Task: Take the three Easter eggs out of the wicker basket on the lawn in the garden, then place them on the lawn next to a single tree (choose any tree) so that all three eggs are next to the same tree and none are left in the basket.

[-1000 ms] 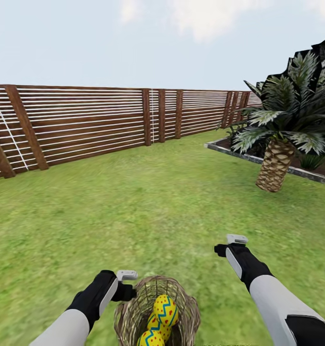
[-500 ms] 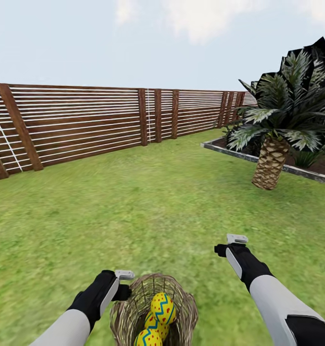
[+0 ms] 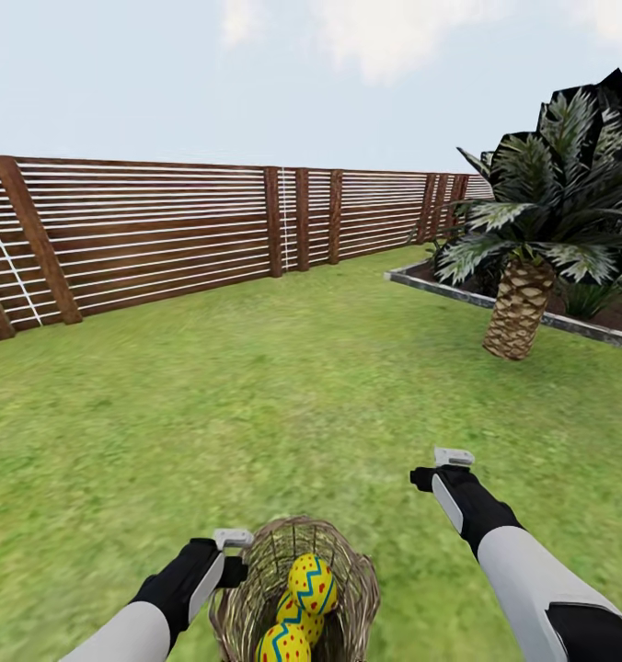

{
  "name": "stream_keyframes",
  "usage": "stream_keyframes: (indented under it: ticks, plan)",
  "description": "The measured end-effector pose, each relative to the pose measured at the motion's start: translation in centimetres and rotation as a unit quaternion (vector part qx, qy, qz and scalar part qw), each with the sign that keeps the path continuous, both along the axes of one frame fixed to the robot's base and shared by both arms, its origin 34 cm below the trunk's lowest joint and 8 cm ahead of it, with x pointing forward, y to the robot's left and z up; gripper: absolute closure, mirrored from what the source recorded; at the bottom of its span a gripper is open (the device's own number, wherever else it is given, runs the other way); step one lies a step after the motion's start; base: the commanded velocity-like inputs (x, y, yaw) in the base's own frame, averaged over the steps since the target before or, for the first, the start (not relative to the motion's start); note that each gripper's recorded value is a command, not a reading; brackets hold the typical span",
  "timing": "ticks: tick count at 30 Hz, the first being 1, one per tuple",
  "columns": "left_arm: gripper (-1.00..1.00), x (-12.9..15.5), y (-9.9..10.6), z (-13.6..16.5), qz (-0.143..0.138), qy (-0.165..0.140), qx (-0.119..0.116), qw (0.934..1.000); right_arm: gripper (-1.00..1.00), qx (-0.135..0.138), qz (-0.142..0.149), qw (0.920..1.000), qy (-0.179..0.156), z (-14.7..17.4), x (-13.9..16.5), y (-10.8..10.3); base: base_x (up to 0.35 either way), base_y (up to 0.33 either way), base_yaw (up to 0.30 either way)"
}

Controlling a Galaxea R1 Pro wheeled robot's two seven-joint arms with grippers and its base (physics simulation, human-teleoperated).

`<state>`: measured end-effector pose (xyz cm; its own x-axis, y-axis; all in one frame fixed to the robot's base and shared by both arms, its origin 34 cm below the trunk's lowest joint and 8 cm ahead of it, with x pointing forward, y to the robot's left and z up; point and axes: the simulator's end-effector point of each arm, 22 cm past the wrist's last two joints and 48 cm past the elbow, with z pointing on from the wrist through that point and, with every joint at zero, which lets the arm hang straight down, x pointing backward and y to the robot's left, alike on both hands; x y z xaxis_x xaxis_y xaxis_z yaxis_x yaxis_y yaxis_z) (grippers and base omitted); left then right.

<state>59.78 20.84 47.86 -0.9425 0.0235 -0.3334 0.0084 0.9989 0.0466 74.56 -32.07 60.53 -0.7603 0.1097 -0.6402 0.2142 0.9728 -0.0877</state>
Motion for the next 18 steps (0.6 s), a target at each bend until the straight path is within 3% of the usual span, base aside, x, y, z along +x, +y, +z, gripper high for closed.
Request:
stream_keyframes:
  ticks: [18]
  plan:
    - [-1.00, -0.4, 0.3, -3.6, 0.008, -0.004, -0.003, 1.0000, -1.00, -0.001, -0.001, 1.0000, 0.000, -3.6, -0.6, -0.1, 0.000, 0.000, 0.000]
